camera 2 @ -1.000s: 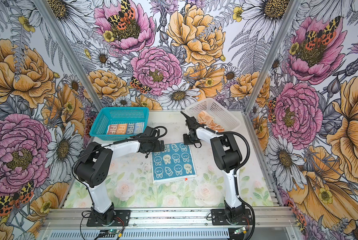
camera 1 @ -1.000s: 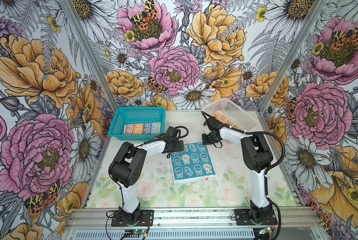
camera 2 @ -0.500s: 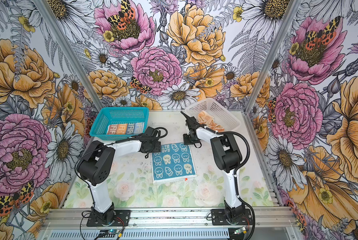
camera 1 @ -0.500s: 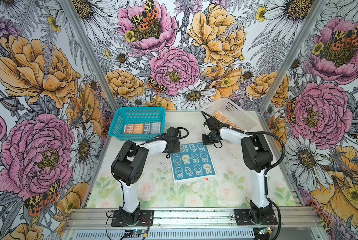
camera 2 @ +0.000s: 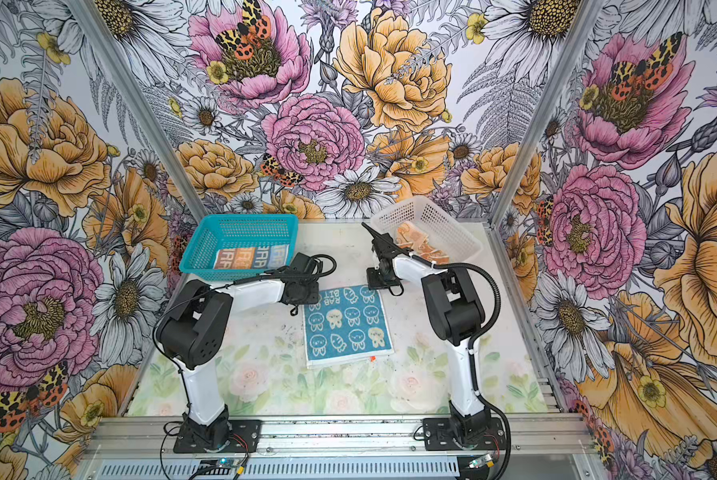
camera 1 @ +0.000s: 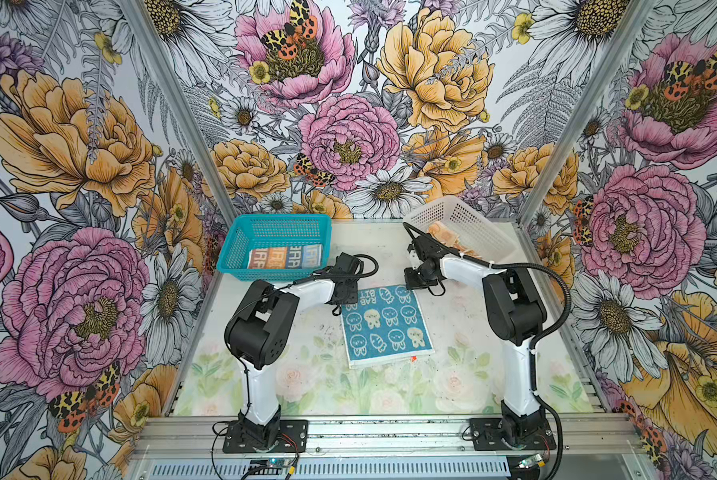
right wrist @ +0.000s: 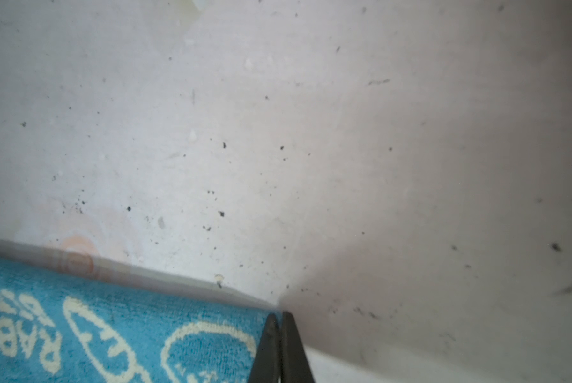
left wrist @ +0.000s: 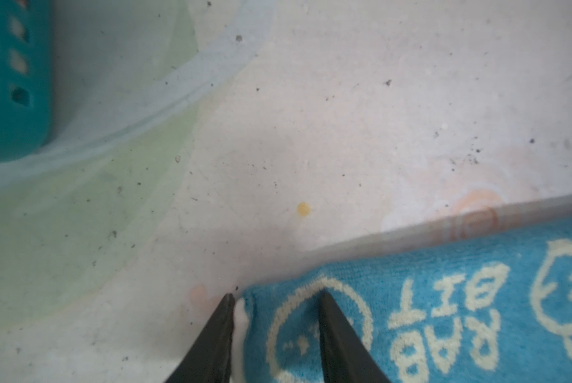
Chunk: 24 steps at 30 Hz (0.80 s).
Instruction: Fold and stack the towels
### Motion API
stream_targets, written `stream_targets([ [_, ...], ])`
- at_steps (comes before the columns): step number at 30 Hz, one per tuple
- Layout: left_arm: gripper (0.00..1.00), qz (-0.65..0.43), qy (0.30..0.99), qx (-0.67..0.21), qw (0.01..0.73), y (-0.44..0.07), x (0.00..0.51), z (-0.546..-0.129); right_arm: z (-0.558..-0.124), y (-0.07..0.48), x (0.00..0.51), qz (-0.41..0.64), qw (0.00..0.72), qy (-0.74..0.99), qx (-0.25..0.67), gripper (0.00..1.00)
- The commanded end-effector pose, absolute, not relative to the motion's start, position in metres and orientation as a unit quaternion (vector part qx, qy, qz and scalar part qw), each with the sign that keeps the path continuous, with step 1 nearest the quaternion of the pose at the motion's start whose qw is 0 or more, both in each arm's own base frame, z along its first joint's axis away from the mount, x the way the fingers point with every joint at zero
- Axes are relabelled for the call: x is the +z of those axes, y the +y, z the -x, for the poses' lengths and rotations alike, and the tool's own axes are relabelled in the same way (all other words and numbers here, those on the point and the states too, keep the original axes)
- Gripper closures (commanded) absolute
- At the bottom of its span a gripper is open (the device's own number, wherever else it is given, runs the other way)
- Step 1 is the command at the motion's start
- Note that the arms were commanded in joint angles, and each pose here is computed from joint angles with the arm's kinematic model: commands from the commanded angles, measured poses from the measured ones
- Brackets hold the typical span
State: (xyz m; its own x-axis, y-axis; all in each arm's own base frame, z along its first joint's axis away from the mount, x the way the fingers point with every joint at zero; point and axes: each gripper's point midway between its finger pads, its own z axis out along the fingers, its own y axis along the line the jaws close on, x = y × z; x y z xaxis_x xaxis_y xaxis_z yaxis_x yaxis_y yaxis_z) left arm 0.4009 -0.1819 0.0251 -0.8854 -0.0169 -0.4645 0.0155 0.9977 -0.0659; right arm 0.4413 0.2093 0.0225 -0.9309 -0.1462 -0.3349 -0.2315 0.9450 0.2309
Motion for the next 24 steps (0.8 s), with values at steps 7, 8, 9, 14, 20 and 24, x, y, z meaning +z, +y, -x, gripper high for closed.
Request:
stream_targets([
  [7, 0.65, 0.003, 0.973, 0.017, 0.232, -0.152, 0.022, -0.392, -0.437, 0.208, 0.011, 0.101, 0.144, 0.975, 0.139, 1.0],
  [8, 0.65, 0.004, 0.972, 0.02, 0.233, -0.15, 0.023, -0.393, -0.437, 0.209, 0.011, 0.101, 0.143, 0.975, 0.14, 1.0],
  [9, 0.66, 0.004, 0.972, 0.021, 0.233, -0.149, 0.023, -0.393, -0.437, 0.209, 0.012, 0.101, 0.144, 0.974, 0.14, 1.0],
  [14, 0.65, 0.008, 0.972, 0.025, 0.234, -0.145, 0.024, -0.393, -0.437, 0.209, 0.011, 0.101, 0.143, 0.974, 0.14, 1.0],
  [20, 0.73, 0.016, 0.971, 0.024, 0.236, -0.142, 0.025, -0.396, -0.437, 0.209, 0.012, 0.102, 0.144, 0.974, 0.141, 1.0],
  [24, 0.81, 0.012, 0.972, 0.022, 0.232, -0.144, 0.023, -0.397, -0.436, 0.21, 0.011, 0.101, 0.142, 0.974, 0.143, 1.0],
])
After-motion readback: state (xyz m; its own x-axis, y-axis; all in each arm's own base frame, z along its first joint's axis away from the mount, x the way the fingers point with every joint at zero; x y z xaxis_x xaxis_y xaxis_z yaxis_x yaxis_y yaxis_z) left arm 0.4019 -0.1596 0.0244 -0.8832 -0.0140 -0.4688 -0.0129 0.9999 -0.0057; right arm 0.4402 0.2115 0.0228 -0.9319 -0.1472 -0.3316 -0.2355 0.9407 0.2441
